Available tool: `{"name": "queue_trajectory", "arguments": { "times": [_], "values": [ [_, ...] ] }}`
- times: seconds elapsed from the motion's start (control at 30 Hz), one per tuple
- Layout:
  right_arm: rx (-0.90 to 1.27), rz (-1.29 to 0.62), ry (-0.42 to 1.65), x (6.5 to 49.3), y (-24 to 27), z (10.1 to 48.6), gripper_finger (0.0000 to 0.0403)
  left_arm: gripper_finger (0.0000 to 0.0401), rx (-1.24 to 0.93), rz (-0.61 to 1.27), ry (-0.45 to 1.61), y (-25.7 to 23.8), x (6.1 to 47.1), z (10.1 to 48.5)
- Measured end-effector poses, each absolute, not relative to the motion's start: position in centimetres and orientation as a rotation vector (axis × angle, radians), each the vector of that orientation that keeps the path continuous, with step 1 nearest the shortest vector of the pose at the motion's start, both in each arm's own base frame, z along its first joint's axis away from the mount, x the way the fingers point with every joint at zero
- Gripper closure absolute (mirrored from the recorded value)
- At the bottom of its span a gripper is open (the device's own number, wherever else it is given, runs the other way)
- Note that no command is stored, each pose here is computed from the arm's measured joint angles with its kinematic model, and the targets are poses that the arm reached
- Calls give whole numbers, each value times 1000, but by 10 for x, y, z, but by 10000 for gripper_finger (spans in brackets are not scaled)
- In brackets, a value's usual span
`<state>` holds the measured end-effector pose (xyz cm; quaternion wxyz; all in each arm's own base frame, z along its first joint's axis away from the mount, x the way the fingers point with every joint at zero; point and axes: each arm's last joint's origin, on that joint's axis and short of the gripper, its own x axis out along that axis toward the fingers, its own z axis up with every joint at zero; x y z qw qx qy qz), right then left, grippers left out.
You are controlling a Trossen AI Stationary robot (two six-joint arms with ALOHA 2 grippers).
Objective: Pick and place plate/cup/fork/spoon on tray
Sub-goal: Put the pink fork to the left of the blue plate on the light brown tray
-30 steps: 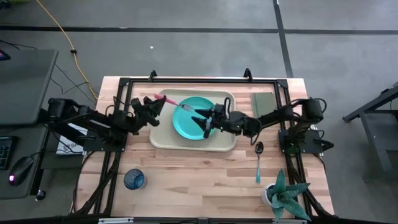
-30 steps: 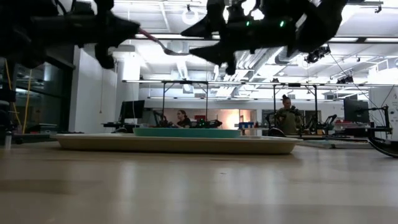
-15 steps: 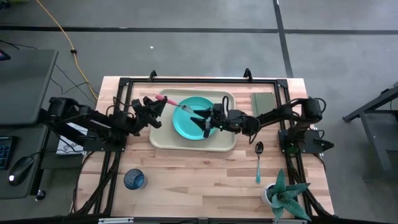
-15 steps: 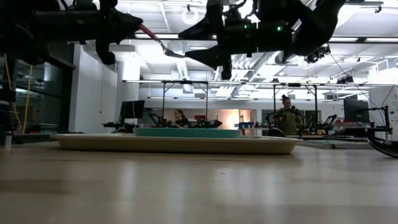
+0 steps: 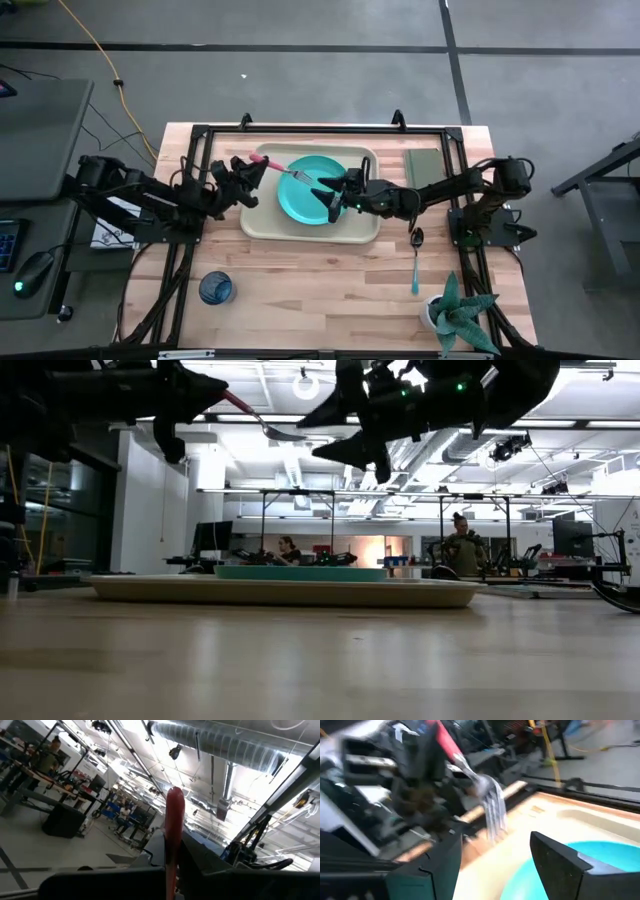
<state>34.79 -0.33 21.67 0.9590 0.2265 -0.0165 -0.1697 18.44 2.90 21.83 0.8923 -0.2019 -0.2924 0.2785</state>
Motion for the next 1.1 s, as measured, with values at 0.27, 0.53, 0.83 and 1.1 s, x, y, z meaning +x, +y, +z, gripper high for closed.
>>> {"name": "queue_trajectory", "arguments": {
  "times": [0.27,0.53,0.83,1.1],
  "values": [
    [495,-305,-50,352,-5,211,178,401,-429,595,-583,27,199,217],
    [509,-302,-39,353,-9,207,193,401,-426,600,-562,28,209,215],
    [492,-326,-36,353,-9,206,345,401,-428,604,-568,28,208,215],
    [438,-344,5,351,-9,208,393,370,-340,570,-529,27,209,215]
  ]
}}
